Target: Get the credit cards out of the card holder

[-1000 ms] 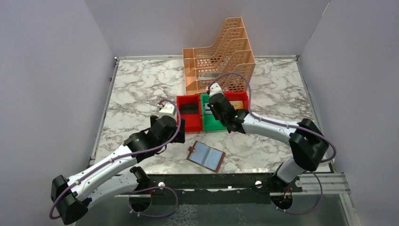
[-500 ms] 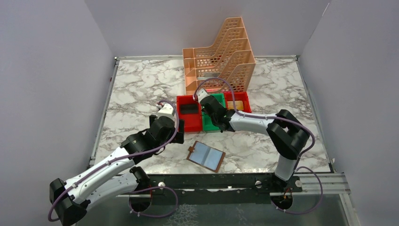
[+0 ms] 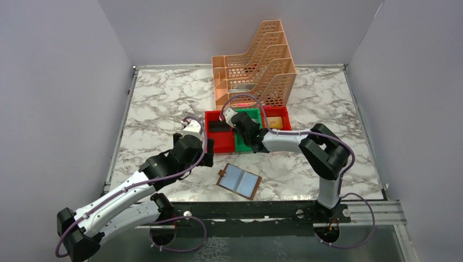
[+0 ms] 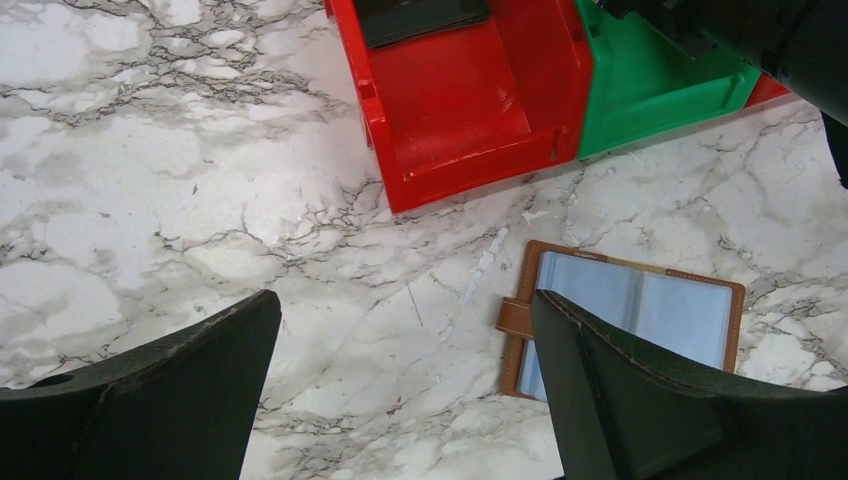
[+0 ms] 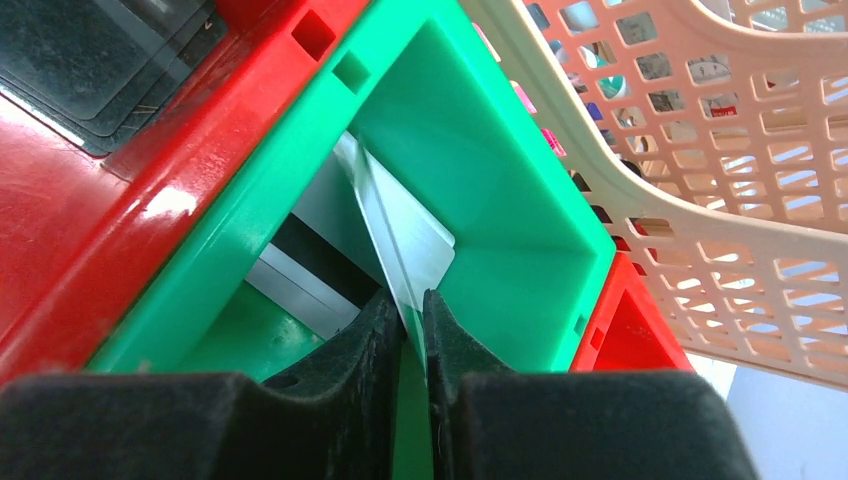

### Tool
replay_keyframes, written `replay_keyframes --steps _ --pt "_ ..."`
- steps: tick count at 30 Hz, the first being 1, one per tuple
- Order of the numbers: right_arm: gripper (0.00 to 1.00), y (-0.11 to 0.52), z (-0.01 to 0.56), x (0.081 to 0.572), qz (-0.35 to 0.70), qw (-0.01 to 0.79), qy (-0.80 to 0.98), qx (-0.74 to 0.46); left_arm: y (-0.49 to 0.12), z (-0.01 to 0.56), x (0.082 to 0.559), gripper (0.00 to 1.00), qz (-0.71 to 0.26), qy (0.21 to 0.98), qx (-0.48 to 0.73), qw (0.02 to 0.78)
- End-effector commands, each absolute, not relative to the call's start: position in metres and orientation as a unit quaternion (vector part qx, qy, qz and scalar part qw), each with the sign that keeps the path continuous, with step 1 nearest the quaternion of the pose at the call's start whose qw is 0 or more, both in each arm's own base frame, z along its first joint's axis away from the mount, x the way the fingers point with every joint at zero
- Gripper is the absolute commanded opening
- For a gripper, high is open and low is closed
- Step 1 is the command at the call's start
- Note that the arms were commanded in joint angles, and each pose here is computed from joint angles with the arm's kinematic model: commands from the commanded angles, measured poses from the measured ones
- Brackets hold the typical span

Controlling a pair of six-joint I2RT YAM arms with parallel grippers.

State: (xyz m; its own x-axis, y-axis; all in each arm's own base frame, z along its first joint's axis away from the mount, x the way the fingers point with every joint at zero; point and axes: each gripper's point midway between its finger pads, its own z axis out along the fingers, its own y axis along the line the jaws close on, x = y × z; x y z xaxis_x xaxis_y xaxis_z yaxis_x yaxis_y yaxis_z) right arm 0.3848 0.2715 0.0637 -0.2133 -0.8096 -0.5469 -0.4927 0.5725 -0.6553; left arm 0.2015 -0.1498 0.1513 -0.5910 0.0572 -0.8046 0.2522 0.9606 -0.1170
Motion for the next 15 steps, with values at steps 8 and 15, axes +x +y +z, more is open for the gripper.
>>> replay_keyframes --steps 8,15 --pt "0.33 0.272 0.056 0.387 -0.164 0.450 0.754 -0.449 -0.155 0.154 0.201 0.99 -0.115 0.887 0.102 0.435" --pt "0.29 0.261 0.050 0.387 -0.164 0.441 0.767 -0.436 -0.154 0.154 0.201 0.99 -0.114 0.886 0.100 0.437"
